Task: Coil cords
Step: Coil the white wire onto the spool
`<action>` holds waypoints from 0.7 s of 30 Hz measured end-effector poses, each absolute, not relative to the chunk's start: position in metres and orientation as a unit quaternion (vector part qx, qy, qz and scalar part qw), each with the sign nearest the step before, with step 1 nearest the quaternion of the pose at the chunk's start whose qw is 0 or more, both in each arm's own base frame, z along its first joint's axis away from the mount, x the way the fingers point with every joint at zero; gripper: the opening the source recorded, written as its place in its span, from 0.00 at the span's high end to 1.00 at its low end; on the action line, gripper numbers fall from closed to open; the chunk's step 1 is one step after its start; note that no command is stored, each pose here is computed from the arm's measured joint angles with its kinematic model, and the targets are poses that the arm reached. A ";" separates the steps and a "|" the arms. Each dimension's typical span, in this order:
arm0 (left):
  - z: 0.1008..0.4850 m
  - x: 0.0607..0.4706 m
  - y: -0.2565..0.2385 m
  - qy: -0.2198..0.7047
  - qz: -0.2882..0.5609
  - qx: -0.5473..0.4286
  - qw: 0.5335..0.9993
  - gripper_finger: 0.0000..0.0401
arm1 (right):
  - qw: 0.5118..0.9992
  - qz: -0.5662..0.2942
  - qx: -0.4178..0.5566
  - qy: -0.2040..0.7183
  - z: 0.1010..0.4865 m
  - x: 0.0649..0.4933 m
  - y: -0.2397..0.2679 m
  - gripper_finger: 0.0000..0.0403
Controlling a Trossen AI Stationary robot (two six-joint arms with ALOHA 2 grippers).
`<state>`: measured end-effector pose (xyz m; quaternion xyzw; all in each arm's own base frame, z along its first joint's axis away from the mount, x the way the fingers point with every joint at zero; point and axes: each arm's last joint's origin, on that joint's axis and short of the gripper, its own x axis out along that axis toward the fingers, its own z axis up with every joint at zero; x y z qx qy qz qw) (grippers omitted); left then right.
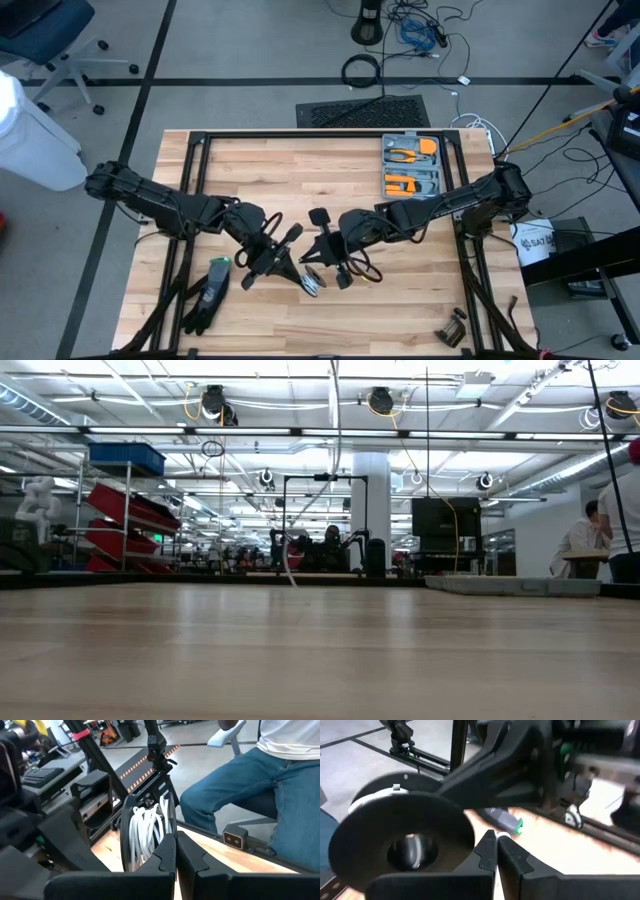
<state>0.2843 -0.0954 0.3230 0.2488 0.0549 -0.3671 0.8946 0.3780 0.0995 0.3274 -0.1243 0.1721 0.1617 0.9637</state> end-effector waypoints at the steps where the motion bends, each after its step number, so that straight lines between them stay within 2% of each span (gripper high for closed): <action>1: 0.324 0.284 -0.096 0.053 -0.367 0.249 0.895 1.00 | 0.963 0.161 -0.119 0.179 0.326 0.377 0.099 1.00; 11: 0.326 0.280 -0.095 0.056 -0.366 0.249 0.895 1.00 | 0.952 0.149 -0.059 0.259 0.315 0.371 0.099 1.00; 16: 0.329 0.276 -0.093 0.058 -0.365 0.247 0.895 1.00 | 0.953 0.139 -0.038 0.265 0.315 0.371 0.099 0.99; 21: 0.329 0.276 -0.094 0.056 -0.366 0.247 0.895 1.00 | 0.961 0.123 -0.039 0.244 0.322 0.369 0.097 0.90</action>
